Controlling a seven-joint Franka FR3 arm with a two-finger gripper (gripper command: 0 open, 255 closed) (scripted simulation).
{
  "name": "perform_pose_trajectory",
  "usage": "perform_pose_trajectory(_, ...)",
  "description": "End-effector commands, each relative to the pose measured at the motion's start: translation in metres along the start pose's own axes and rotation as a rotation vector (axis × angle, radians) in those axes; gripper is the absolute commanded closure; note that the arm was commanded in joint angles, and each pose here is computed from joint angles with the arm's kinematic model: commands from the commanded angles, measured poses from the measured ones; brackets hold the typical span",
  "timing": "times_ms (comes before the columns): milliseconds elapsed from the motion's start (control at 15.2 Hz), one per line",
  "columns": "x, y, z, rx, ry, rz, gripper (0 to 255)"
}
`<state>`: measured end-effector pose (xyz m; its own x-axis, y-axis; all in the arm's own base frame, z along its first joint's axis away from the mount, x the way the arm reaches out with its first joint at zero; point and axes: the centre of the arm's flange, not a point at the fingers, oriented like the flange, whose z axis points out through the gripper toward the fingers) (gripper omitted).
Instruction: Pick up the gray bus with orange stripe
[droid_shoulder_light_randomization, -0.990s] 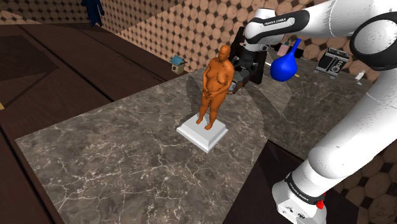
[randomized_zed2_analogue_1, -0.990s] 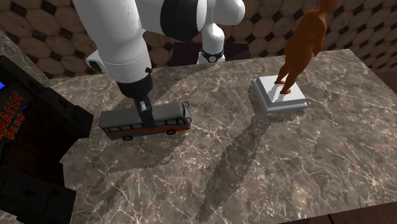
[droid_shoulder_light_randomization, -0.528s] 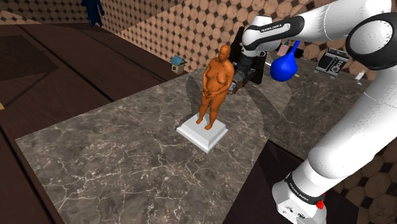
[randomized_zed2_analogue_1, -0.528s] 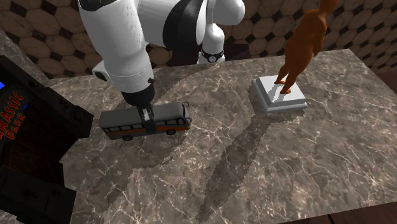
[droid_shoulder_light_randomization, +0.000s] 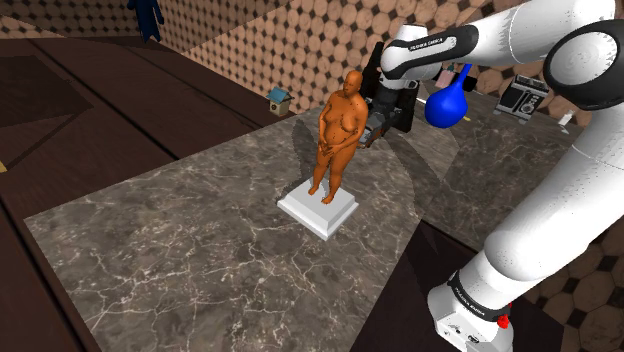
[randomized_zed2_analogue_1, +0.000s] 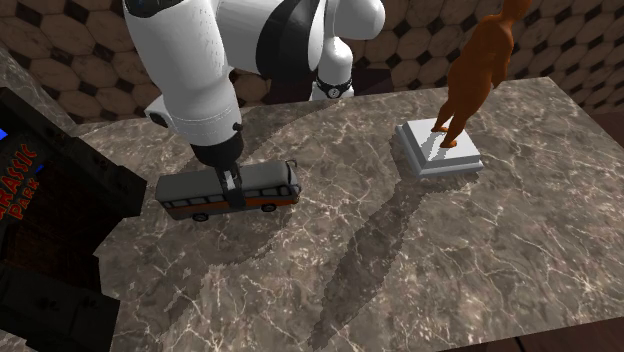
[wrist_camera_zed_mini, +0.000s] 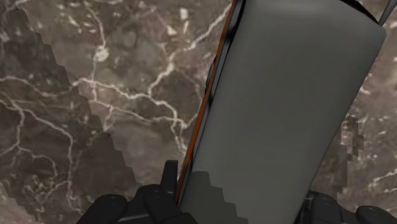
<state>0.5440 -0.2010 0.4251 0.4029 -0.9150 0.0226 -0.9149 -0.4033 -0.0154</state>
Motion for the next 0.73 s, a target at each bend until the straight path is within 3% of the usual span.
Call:
perform_pose_trajectory(0,0.0,0.0,0.001,-0.001,-0.001,0.0,255)
perform_pose_trajectory(660,0.001,-0.001,-0.051,-0.001,-0.001,0.0,255)
